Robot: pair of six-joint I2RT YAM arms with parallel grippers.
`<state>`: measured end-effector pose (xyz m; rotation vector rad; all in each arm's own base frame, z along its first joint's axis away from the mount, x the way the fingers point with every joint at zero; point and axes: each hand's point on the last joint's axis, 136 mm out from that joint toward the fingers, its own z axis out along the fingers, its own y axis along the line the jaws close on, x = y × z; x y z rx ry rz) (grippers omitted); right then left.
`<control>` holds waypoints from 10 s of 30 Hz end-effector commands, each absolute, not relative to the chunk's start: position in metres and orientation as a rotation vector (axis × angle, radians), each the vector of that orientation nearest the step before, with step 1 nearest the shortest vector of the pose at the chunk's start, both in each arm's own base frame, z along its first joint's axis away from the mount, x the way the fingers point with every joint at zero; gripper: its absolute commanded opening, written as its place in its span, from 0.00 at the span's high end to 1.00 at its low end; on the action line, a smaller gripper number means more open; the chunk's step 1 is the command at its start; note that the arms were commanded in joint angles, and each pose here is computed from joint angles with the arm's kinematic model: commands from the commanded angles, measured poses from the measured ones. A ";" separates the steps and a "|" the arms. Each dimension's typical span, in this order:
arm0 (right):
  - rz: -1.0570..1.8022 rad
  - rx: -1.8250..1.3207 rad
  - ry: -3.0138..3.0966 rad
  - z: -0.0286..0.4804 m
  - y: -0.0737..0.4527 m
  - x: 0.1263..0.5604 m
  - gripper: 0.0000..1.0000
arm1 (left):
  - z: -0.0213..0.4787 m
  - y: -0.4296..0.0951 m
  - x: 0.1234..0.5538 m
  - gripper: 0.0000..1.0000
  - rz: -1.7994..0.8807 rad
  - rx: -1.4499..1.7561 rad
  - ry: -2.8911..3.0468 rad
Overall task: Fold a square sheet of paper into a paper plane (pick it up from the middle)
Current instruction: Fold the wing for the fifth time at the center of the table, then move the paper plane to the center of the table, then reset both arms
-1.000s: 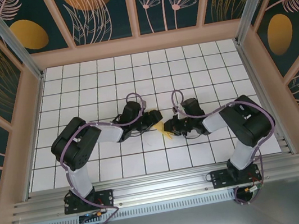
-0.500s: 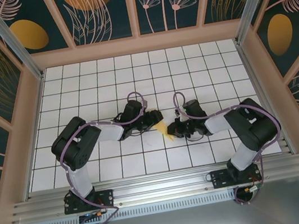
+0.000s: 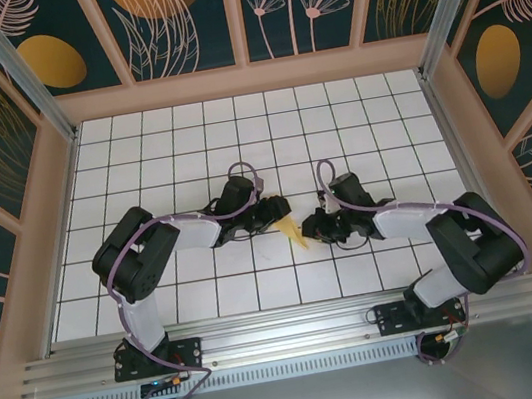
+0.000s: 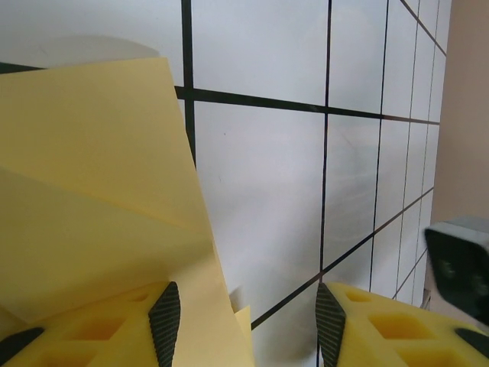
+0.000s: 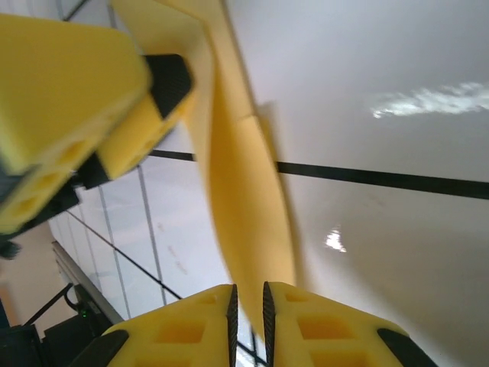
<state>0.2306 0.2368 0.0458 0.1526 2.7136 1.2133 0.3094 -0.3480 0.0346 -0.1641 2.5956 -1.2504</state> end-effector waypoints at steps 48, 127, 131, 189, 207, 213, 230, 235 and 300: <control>1.108 0.194 3.009 -0.023 0.205 0.164 0.92 | -0.027 -0.328 0.298 0.53 -1.020 -0.192 2.791; 1.145 0.202 3.021 -0.036 0.212 0.190 0.98 | -0.020 -0.300 0.350 0.54 -0.978 -0.220 2.695; 1.145 0.199 3.027 -0.037 0.211 0.187 0.99 | -0.017 -0.288 0.357 0.53 -0.917 -0.222 2.696; 1.167 -0.205 2.756 0.034 0.276 0.234 0.69 | 0.038 -0.301 0.316 0.50 -0.918 -0.271 2.653; 1.036 -0.119 2.734 0.054 0.288 0.246 0.66 | 0.026 -0.285 0.307 0.90 -0.852 -0.298 2.667; 1.027 -0.122 2.774 0.044 0.296 0.242 0.66 | 0.022 -0.285 0.306 0.91 -0.854 -0.301 2.673; 0.741 -0.168 2.866 0.025 0.300 0.240 0.85 | 0.029 -0.288 0.309 0.91 -0.884 -0.315 2.643; 0.408 -0.169 2.847 0.044 0.277 0.260 0.96 | 0.071 -0.283 0.318 0.71 -0.921 -0.326 2.508; 0.752 0.097 2.431 0.121 0.151 0.362 0.44 | 0.127 0.010 0.327 0.15 0.039 -0.677 2.060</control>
